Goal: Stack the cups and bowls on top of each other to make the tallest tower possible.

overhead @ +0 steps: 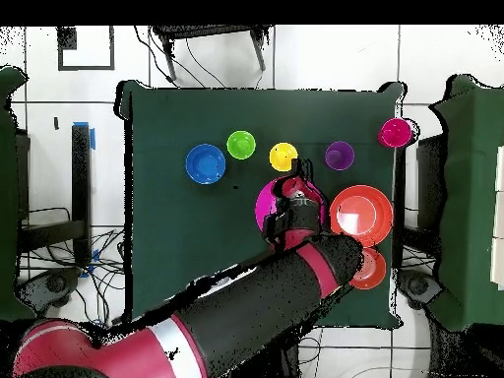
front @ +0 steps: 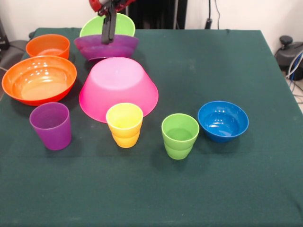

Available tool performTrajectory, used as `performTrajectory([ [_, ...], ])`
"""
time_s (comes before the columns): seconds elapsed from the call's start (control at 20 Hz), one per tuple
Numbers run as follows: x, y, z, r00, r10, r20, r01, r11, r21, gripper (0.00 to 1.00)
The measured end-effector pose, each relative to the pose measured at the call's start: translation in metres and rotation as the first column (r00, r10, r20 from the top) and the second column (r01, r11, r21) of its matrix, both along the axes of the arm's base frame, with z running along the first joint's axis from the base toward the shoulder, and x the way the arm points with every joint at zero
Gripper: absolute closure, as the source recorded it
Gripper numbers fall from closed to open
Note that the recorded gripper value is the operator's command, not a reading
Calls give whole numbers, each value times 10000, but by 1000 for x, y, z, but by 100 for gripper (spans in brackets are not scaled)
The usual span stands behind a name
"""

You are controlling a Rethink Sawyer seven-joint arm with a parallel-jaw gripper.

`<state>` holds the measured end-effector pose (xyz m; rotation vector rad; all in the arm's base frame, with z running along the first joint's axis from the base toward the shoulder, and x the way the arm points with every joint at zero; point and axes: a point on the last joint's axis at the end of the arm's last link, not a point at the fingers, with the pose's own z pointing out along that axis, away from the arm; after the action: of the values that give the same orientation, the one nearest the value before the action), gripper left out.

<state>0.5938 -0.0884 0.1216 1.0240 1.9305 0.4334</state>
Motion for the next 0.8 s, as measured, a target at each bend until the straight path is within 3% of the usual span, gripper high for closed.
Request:
performTrajectory([
  [0.45,-10,13,14,9960,702,-557,-721,9968,-332,100],
  [0.8,-13,19,16,9938,839,-736,-867,9956,-352,100],
])
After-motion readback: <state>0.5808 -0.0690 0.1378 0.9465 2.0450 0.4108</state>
